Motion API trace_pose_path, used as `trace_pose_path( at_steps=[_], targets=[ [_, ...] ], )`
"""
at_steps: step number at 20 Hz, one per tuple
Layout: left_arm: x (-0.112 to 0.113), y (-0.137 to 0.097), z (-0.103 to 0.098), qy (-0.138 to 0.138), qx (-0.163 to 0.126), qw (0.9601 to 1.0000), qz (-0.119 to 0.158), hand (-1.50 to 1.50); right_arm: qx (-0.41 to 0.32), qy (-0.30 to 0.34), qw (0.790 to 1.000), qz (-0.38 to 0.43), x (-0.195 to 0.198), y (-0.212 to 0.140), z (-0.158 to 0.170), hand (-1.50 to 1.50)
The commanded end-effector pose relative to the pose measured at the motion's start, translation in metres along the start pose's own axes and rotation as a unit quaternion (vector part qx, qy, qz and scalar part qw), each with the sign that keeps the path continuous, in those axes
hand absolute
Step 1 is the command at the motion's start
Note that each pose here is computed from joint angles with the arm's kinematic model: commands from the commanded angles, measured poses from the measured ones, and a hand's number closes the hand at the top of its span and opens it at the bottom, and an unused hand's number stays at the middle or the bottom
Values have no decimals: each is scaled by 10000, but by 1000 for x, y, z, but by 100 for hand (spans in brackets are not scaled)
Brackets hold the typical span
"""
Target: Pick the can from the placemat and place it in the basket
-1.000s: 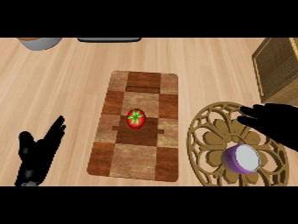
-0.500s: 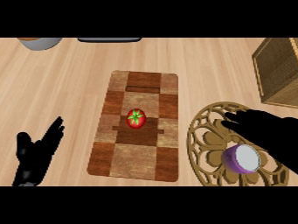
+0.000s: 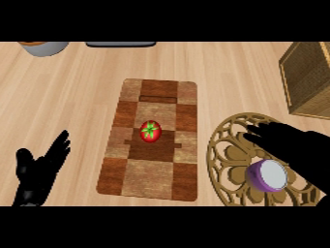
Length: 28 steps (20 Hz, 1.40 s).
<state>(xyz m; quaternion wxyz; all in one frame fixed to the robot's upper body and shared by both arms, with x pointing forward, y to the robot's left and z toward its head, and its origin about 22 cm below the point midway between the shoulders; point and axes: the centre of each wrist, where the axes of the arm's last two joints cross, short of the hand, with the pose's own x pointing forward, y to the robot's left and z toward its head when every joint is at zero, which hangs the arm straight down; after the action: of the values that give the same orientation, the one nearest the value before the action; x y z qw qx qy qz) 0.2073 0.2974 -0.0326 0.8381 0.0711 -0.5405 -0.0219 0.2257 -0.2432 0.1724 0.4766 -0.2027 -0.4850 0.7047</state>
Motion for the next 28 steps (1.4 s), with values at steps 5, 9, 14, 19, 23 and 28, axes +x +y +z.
trace_pose_path(
  at_steps=[5, 9, 14, 19, 23, 28],
  targets=[
    [-15, -4, -7, 664, -7, 9978, 14, 0, -1, -68, 10000, 2, -2, 29, -25, -150],
    [-16, -8, 6, 621, 89, 9980, 7, 0, 45, -32, 9999, 153, 5, 37, -20, -150],
    [-11, 6, -6, 603, -13, 9982, 11, 0, 470, 263, 9977, 409, -1, 53, -45, -150],
    [-35, 9, -6, 652, -24, 9977, 162, 0, 556, 295, 9976, 292, -14, 64, -47, -150],
    [-17, -11, -14, 697, 47, 9975, -90, 0, 415, 191, 9986, 276, -18, 73, -56, -150],
    [-13, -16, 3, 696, 22, 9976, -33, 0, 356, 141, 9989, 264, -16, 92, -54, -150]
  ],
)
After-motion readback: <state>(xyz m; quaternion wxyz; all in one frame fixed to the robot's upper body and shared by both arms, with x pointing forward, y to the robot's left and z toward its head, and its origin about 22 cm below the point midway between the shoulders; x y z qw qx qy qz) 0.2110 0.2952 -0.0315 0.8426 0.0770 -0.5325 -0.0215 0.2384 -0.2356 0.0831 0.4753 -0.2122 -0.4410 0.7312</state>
